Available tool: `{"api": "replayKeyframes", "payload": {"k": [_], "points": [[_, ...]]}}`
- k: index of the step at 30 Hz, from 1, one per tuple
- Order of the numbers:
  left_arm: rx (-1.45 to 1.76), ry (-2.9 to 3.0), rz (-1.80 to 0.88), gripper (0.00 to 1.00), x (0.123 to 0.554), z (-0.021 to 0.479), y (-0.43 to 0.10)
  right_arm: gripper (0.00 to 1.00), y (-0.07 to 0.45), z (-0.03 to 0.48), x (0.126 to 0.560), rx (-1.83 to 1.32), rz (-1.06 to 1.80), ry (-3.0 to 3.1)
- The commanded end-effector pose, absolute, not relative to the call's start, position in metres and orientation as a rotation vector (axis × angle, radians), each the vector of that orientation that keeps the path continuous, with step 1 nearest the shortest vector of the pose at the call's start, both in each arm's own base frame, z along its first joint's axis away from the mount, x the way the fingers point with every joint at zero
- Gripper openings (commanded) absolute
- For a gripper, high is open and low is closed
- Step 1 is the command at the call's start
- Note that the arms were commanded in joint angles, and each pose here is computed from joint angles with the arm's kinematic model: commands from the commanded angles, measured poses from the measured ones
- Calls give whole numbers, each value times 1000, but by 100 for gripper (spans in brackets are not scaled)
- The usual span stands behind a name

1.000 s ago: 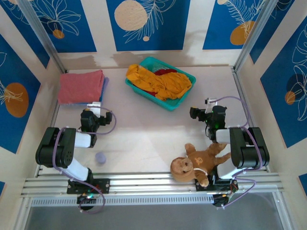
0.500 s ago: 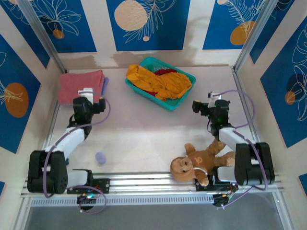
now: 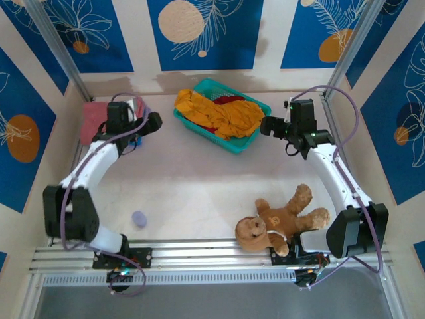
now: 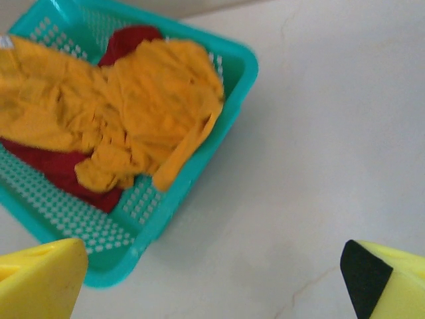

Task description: Fold and stack the t-shirts

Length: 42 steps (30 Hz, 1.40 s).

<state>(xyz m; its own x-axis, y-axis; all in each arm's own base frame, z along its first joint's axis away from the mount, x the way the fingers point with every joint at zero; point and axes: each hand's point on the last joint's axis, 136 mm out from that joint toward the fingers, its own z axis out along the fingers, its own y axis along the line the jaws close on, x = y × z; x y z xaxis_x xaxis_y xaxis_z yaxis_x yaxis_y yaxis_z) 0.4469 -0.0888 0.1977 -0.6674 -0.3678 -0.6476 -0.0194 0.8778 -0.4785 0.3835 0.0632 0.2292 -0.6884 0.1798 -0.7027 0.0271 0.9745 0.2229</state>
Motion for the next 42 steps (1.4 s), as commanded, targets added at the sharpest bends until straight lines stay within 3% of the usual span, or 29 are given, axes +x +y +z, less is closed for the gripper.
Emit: {"api": "replayKeyframes", "payload": {"k": [1, 9, 16, 25, 32, 37, 42], "points": [[-249, 2234, -838, 99, 476, 205, -136, 99, 77, 219, 358, 140, 355, 2463], [-225, 2232, -1056, 99, 561, 168, -183, 99, 70, 218, 354, 164, 442, 2501], [-155, 2233, -1163, 99, 606, 148, -229, 99, 48, 212, 356, 244, 506, 2505], [22, 2268, -1241, 99, 597, 144, -319, 99, 55, 197, 363, 237, 510, 2602], [49, 2231, -1359, 99, 589, 147, -380, 99, 74, 196, 393, 184, 607, 2618], [16, 2227, -1287, 99, 592, 159, -374, 99, 79, 171, 421, 143, 586, 2723], [-93, 2290, -1103, 99, 595, 161, -319, 99, 83, 134, 427, 155, 590, 2901]]}}
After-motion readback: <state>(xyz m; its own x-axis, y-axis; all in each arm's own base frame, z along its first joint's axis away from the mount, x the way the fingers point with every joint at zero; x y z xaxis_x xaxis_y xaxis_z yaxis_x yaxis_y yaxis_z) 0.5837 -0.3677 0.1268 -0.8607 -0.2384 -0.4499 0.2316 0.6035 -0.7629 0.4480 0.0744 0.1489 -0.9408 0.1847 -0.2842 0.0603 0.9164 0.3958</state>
